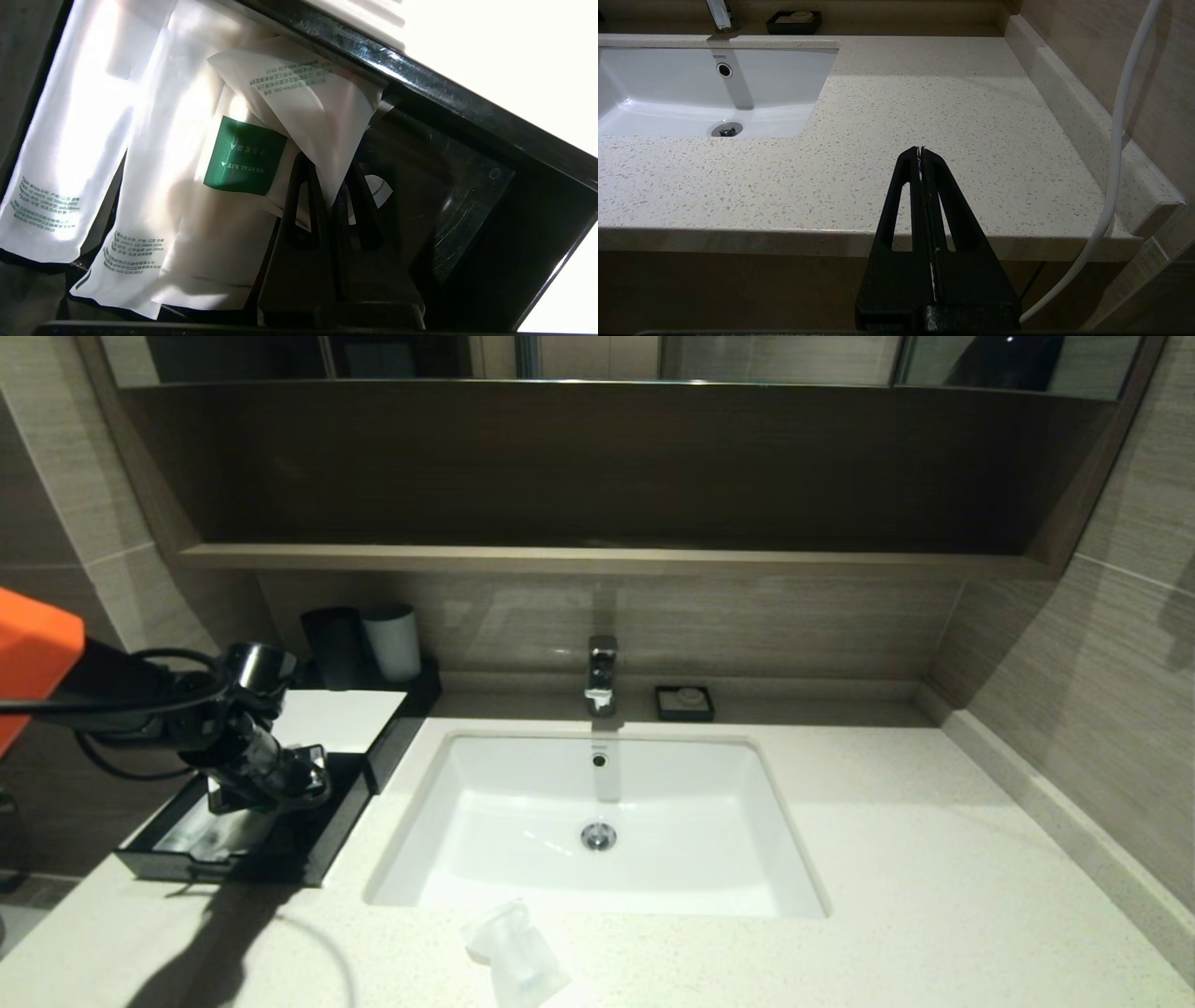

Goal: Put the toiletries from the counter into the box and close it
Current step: Place the bathroom toiletry into the drawer

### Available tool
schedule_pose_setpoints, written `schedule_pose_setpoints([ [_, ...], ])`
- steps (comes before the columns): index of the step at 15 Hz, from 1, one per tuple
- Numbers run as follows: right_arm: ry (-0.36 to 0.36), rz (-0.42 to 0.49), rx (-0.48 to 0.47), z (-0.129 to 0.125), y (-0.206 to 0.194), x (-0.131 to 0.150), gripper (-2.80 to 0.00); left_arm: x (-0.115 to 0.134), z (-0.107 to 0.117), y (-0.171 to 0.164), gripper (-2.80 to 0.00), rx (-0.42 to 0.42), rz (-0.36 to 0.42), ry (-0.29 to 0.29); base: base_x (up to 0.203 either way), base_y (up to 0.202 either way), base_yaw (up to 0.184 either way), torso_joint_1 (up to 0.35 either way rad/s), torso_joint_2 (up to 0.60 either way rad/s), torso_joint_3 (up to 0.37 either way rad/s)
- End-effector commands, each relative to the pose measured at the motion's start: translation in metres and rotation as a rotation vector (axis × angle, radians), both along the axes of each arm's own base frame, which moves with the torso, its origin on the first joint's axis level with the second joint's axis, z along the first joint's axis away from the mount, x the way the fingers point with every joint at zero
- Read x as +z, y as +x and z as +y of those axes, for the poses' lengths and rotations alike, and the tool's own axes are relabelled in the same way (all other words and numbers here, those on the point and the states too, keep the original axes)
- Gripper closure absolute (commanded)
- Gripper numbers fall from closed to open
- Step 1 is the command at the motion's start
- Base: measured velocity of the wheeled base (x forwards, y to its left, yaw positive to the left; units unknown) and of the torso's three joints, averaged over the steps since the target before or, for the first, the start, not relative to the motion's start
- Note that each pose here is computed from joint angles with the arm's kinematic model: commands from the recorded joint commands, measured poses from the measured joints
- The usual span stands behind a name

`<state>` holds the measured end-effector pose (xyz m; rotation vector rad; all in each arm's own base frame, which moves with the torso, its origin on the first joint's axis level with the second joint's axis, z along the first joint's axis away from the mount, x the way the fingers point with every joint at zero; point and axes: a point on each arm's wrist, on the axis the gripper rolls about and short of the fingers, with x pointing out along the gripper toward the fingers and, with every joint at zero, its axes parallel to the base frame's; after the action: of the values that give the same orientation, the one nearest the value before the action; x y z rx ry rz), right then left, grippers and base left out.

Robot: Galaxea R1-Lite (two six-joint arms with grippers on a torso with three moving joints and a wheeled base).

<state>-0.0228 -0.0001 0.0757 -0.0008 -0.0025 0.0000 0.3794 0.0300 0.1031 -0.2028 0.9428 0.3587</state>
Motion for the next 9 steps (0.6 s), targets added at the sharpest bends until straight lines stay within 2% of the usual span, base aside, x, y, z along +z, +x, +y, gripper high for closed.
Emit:
schedule_pose_setpoints([
  [1, -0.001, 0.001, 0.000, 0.0000, 0.0001, -0.0004, 0.00, -0.0004, 0.0002, 0.0008, 0.00, 0.005, -0.003, -0.001, 0.000, 0.000, 0.000, 0.000, 0.00, 0.000],
  [9, -0.001, 0.001, 0.000, 0.0000, 0.0001, -0.0004, 0.00, 0.0066, 0.0001, 0.0001, 0.00, 0.007, -0.036, -0.002, 0.000, 0.000, 0.000, 0.000, 0.00, 0.000],
])
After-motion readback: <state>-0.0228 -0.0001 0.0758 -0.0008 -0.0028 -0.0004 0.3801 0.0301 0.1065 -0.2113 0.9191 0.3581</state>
